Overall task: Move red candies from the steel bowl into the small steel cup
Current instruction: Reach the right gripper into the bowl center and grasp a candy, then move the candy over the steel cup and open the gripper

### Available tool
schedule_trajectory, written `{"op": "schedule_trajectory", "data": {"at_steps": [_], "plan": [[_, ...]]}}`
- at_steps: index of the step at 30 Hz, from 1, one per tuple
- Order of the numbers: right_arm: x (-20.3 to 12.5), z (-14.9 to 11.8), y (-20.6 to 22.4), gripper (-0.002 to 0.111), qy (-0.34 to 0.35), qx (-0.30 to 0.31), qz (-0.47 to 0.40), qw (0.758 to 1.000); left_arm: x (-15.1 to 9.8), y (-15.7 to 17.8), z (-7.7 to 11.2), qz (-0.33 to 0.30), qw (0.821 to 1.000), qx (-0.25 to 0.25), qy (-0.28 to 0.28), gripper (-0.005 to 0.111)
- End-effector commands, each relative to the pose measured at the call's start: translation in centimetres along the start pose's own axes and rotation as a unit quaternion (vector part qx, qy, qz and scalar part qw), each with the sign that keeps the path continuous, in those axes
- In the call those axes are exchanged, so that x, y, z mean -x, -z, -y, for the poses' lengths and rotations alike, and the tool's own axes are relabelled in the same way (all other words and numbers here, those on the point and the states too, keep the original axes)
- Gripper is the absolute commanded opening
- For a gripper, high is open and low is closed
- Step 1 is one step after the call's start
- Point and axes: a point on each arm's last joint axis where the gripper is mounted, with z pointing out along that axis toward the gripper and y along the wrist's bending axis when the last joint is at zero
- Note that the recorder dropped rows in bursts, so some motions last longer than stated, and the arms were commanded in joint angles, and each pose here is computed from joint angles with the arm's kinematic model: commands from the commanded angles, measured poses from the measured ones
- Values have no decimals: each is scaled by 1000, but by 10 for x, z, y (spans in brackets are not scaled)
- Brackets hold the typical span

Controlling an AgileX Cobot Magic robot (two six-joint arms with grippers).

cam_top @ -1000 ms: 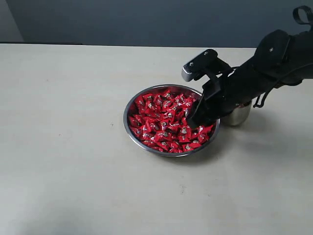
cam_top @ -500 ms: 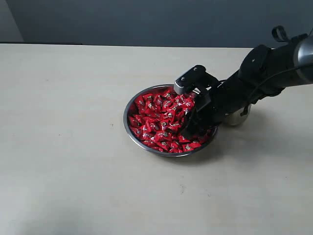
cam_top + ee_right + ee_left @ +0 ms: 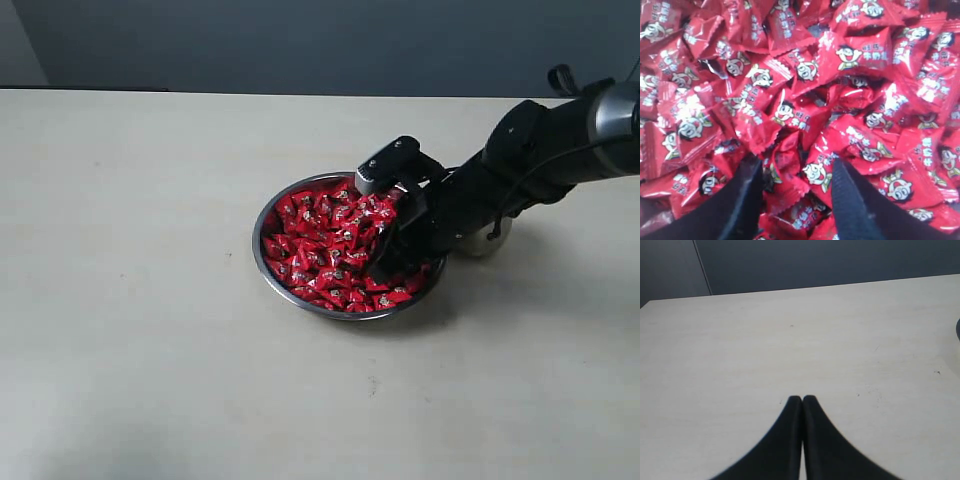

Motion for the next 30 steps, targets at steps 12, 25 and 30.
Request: {"op": "schedule_trajectory", "data": {"at_steps": [12, 25, 30], "plan": [[7, 1, 9, 0, 9, -14, 18, 1000, 3, 1, 0, 9, 1000, -3, -1, 0], [26, 7, 74, 0, -32, -62, 103, 992, 3, 1, 0, 9, 1000, -3, -1, 0], [8, 36, 95, 0, -93, -115, 124, 981, 3, 1, 0, 9, 1000, -3, -1, 0]]}}
